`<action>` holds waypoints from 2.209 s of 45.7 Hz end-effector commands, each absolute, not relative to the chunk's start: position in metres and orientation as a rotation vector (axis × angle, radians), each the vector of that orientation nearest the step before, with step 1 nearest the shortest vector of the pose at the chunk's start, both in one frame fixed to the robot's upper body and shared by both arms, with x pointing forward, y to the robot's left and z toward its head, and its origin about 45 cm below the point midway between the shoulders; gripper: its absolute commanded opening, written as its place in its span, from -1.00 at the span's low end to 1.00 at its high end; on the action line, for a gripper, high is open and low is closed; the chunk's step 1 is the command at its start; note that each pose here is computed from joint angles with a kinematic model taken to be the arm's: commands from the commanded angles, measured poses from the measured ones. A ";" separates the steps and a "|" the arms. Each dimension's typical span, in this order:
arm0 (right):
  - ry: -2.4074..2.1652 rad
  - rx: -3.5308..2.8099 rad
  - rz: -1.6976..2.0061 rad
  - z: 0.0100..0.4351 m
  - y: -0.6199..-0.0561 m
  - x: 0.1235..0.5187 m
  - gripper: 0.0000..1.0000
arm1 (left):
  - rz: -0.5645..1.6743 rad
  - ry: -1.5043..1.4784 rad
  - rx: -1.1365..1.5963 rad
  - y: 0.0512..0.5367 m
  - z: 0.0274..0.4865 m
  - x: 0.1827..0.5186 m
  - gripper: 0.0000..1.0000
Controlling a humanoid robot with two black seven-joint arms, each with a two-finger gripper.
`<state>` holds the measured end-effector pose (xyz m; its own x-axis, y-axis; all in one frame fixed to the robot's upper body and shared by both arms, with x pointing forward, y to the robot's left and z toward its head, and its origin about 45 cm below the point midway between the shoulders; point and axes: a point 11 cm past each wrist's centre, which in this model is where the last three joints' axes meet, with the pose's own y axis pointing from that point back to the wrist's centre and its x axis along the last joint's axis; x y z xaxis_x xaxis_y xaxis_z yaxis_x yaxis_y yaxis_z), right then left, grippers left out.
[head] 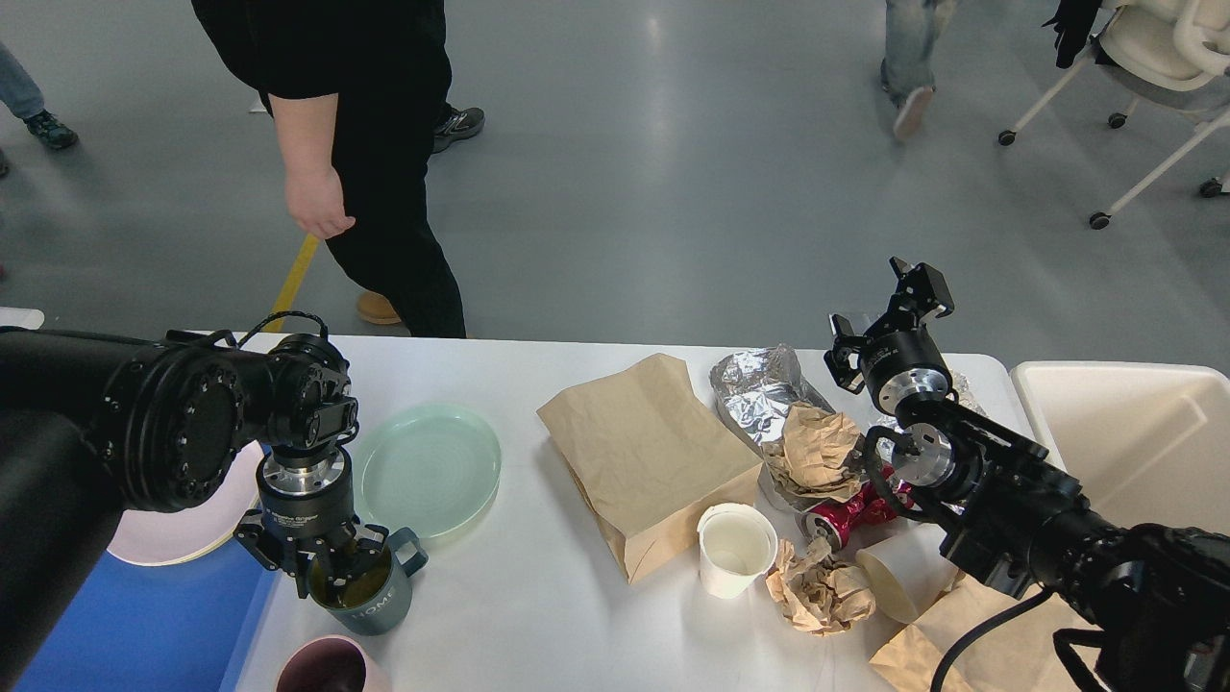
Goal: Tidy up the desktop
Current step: 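Grasp the teal mug with the left gripper and lift it, then place the teal mug at the tray's near corner and release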
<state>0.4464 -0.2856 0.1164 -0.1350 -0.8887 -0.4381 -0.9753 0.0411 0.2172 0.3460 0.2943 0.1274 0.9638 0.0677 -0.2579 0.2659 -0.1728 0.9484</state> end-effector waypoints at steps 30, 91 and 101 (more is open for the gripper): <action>2.125 -1.934 0.699 0.116 -0.286 0.446 1.00 | -0.001 0.104 1.741 0.291 0.213 0.403 -1.00; 2.126 -1.936 0.700 0.116 -0.286 0.446 1.00 | 0.386 0.363 1.658 0.441 0.303 0.364 -1.00; 2.125 -1.934 0.700 0.116 -0.286 0.446 1.00 | 0.448 0.484 1.691 0.500 0.262 0.336 -1.00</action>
<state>0.4464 -0.2856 0.1164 -0.1350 -0.8887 -0.4381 -0.9753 0.0410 0.2172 0.3485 0.4729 0.2801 0.8613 0.5074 0.0262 0.0484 -0.1334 0.9899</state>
